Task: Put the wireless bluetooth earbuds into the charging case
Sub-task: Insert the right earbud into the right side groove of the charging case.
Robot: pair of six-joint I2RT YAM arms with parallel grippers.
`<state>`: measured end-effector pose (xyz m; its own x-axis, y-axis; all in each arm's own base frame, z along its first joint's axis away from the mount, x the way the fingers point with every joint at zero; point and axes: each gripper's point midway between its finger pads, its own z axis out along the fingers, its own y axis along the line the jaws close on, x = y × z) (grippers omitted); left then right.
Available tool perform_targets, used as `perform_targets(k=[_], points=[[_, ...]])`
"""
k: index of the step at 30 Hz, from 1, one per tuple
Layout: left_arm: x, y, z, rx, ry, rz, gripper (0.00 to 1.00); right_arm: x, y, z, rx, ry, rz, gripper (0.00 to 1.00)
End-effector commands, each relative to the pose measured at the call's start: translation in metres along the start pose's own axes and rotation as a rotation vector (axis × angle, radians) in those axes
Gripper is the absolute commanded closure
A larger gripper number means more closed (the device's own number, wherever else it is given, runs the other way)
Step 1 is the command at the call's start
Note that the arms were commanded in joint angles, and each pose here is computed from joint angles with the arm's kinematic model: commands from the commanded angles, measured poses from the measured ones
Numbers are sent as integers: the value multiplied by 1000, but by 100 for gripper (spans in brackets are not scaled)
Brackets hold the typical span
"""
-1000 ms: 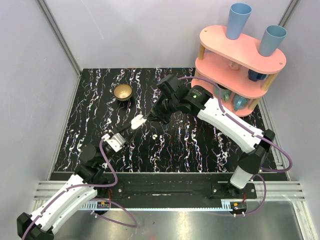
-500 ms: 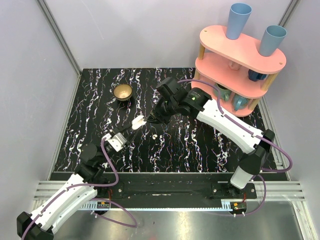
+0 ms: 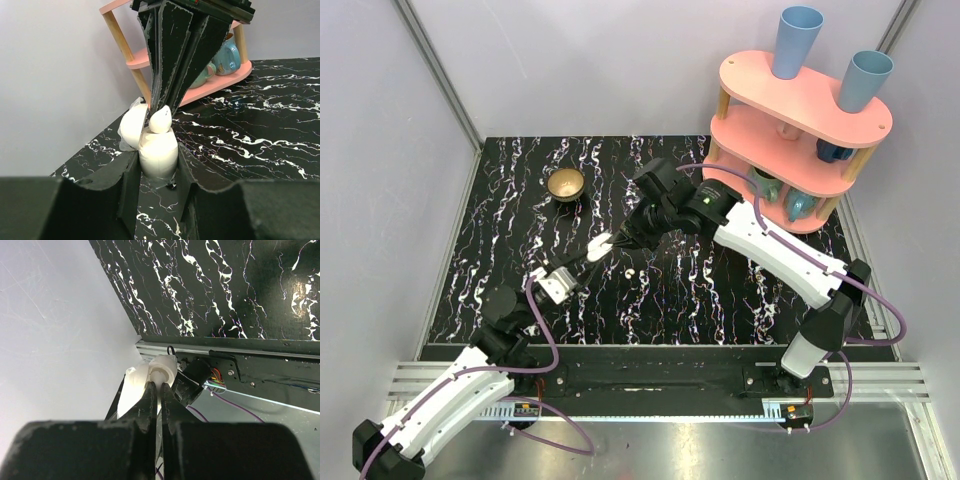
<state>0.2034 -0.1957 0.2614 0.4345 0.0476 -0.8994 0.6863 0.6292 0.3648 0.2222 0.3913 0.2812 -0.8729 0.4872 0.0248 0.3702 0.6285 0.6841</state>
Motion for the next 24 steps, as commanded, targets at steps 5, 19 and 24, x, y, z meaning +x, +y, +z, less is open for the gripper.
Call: perform_targets(k=[5,19,24], points=[[-51,5,5,12,-156,47,100,10,1,1,-18,13,9,100],[-62,1,6,37,-188,54,100,3,-13,3,33,-32,-23,100],[-67,-4,9,68,-199,52,100,3,-6,2,2,-36,-25,95]])
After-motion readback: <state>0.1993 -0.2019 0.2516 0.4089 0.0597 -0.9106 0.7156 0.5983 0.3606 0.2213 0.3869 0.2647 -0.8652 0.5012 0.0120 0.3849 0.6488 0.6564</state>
